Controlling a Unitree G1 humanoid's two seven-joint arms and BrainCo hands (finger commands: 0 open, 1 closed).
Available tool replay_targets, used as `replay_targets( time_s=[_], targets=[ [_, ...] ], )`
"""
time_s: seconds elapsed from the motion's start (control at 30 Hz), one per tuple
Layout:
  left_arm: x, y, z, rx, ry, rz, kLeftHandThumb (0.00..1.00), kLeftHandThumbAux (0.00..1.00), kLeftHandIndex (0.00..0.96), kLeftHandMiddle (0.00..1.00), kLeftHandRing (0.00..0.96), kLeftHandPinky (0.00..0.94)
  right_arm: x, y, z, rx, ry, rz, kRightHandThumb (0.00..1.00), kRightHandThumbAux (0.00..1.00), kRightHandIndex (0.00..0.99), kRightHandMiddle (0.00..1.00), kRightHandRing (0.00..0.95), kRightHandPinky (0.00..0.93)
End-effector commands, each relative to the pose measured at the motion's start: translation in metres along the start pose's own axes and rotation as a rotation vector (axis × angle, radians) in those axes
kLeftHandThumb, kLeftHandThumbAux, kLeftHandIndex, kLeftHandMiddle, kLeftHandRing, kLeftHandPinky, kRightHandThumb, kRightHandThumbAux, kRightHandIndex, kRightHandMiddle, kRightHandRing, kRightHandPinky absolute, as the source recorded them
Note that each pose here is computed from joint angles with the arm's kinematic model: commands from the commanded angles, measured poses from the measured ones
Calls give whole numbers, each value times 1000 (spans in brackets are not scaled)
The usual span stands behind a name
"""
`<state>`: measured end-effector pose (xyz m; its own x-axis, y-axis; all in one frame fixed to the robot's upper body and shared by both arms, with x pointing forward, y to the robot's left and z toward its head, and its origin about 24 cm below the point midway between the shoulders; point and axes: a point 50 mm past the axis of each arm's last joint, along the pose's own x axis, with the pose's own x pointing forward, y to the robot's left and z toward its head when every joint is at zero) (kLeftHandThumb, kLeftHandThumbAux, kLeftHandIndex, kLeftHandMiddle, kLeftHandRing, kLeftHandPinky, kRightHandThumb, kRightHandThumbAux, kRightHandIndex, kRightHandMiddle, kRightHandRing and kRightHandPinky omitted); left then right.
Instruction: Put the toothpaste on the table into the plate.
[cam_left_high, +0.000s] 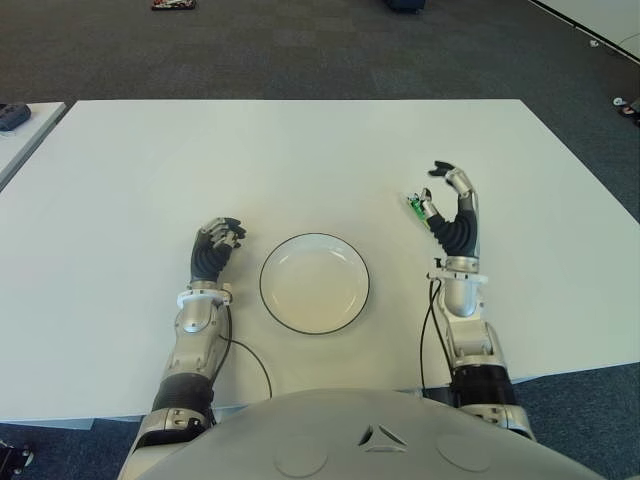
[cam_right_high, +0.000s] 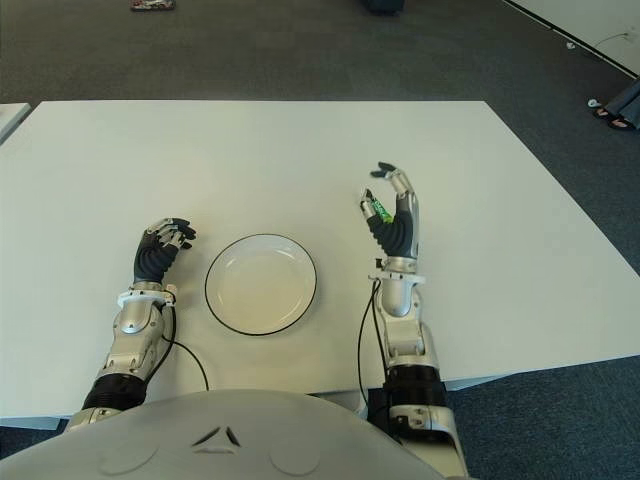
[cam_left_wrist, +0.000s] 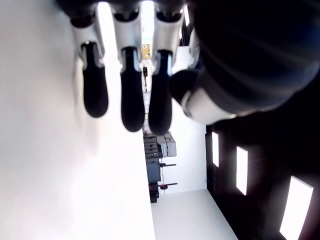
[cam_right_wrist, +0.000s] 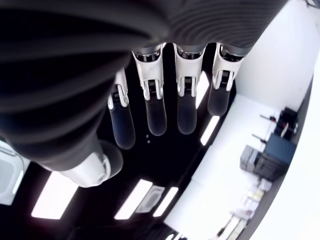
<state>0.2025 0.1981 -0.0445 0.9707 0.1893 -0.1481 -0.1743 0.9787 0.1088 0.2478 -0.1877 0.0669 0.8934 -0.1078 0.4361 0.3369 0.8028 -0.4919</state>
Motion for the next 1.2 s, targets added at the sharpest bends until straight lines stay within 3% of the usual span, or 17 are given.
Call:
replay_targets(
  time_s=[0.03,0.37,0.73,1.2],
  targets=[
    [-13,-1,-20,8,117,9,704,721,427,495,488,477,25,-7,1,-81,-23,-47,522,495,74,113,91,59],
    [-15,-1,-21,-22,127,36,703,722,427,473,474,472,34,-6,-4,-199,31,-12,547,384,3,13,9,30],
    [-18,0,-24,-62,141,53,704,722,427,465,468,474,66,1,-2,-389,145,206,551,256,0,0,0,0],
    [-21,0,-23,-44,132,49,705,722,427,462,466,472,81,7,-10,-517,192,358,573,162,0,0,0,0]
  ],
)
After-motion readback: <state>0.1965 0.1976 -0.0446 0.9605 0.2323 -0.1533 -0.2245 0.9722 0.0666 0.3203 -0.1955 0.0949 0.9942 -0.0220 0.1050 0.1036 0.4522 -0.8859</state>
